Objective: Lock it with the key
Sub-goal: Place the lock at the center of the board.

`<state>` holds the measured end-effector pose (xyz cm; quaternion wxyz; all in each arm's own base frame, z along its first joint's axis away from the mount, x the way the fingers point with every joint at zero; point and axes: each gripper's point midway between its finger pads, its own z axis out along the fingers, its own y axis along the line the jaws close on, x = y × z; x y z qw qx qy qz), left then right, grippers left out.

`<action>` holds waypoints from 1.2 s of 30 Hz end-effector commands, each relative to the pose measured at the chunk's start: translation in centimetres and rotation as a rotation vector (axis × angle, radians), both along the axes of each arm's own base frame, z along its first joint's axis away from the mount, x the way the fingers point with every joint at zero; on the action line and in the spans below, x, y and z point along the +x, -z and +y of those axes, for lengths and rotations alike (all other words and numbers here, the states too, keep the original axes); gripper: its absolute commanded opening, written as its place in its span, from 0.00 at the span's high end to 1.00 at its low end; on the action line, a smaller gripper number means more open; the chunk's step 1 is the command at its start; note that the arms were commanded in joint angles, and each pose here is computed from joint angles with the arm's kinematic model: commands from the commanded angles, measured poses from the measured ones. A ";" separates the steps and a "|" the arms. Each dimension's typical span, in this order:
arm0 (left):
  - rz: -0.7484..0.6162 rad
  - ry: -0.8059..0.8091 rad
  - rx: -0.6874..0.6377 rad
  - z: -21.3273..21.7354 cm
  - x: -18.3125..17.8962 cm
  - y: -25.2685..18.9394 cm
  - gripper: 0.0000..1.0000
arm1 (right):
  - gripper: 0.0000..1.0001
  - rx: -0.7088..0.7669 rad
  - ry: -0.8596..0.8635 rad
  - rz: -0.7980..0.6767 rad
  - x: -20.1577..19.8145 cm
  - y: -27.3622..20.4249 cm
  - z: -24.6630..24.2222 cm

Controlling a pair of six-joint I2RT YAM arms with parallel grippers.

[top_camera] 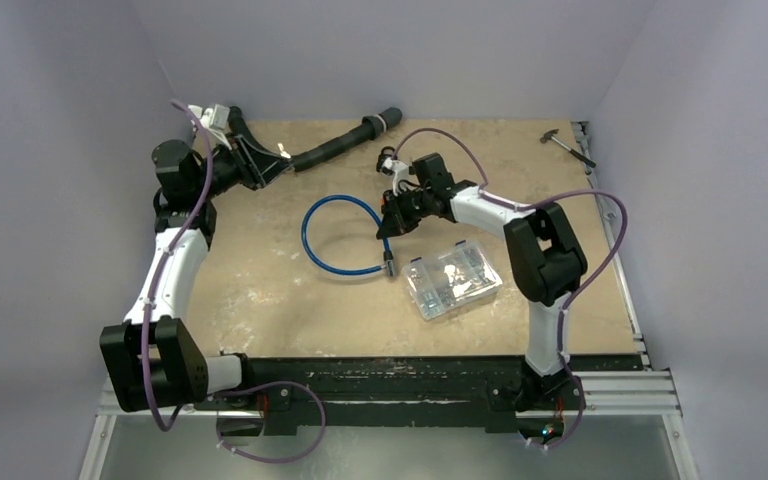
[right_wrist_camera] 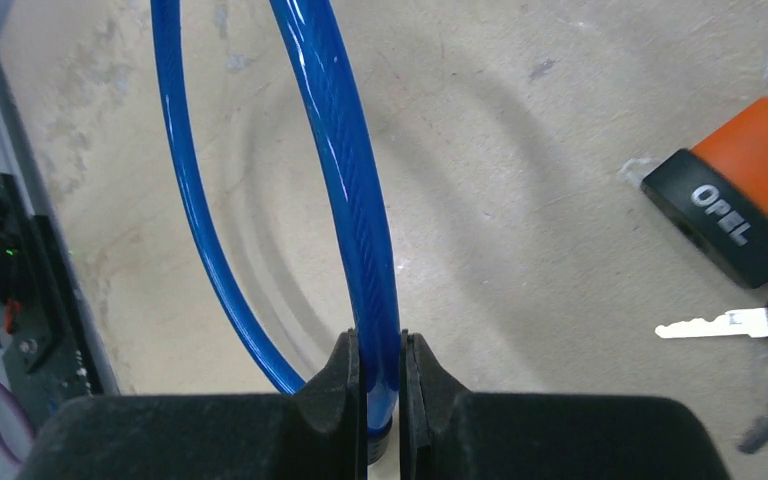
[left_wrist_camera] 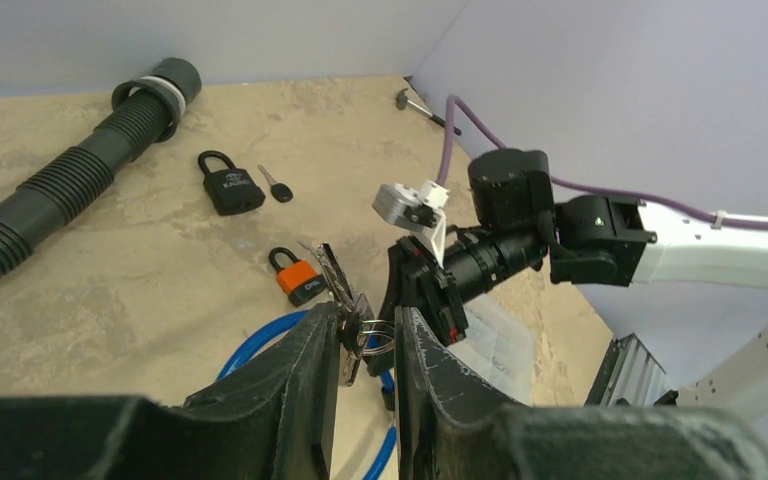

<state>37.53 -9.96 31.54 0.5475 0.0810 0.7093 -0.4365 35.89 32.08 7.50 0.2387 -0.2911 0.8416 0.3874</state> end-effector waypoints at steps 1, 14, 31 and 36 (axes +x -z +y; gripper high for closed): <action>-0.068 0.021 0.044 -1.0 -0.3 -0.9 1.00 | 1.00 -0.098 -0.085 -0.128 2.6 -0.1 -0.2; -0.067 0.009 0.033 -1.3 -0.4 -1.1 1.00 | 1.00 -0.275 -0.307 -0.259 5.3 1.6 -0.1; -0.098 0.025 0.073 -1.2 0.8 -1.1 1.00 | 0.52 -0.132 -0.307 -0.262 4.8 -2.7 3.1; -0.090 0.043 0.074 -1.4 1.5 -0.9 1.00 | 0.27 0.008 -0.182 -0.241 6.0 -7.6 2.5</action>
